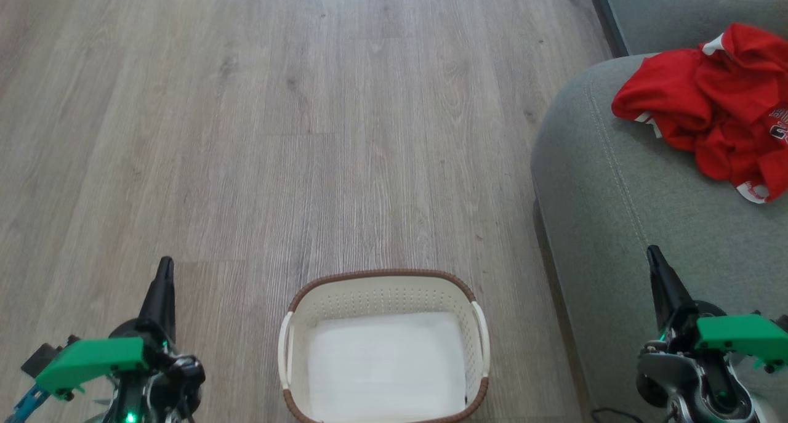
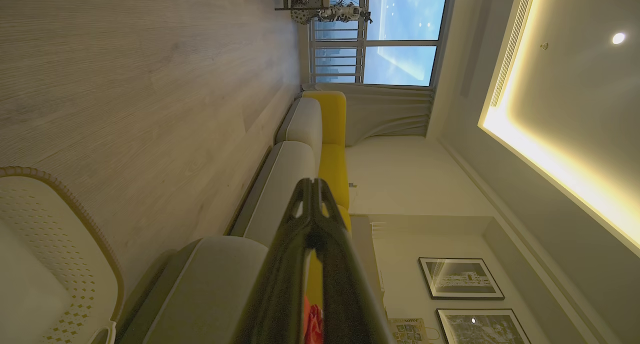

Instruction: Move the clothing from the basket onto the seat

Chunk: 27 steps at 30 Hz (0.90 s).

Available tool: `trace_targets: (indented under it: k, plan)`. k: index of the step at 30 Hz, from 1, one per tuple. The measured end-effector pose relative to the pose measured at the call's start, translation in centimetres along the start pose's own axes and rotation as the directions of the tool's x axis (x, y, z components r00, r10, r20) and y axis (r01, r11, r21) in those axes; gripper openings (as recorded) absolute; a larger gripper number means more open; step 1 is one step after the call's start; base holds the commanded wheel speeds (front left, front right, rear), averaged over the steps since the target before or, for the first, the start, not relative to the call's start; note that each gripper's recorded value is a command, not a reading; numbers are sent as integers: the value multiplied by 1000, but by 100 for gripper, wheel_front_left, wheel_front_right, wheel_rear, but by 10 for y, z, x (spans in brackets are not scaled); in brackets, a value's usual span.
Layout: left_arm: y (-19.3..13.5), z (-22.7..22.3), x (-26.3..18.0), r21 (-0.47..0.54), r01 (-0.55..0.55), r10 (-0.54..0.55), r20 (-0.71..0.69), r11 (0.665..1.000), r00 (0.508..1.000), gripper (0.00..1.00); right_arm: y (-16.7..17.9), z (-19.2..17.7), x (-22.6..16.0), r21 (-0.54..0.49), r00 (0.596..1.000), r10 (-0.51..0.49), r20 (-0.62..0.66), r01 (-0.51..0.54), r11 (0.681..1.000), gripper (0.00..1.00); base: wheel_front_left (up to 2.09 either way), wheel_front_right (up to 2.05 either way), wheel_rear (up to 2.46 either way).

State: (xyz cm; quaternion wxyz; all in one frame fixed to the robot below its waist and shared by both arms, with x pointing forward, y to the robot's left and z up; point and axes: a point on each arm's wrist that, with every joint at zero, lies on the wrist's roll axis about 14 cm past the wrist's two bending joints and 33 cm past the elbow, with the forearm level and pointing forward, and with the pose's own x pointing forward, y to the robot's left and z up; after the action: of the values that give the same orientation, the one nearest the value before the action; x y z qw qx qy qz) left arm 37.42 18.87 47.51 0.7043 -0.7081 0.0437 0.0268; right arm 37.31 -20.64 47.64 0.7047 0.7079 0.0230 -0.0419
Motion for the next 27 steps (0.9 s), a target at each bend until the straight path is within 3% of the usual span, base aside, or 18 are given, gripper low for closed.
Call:
trace_targets:
  k: [27]
  plan:
    - [0,0,0,0,0,0,0,1000,1000,0,0,0,0,0,1000,0,0,0,1000,0,0,0,0]
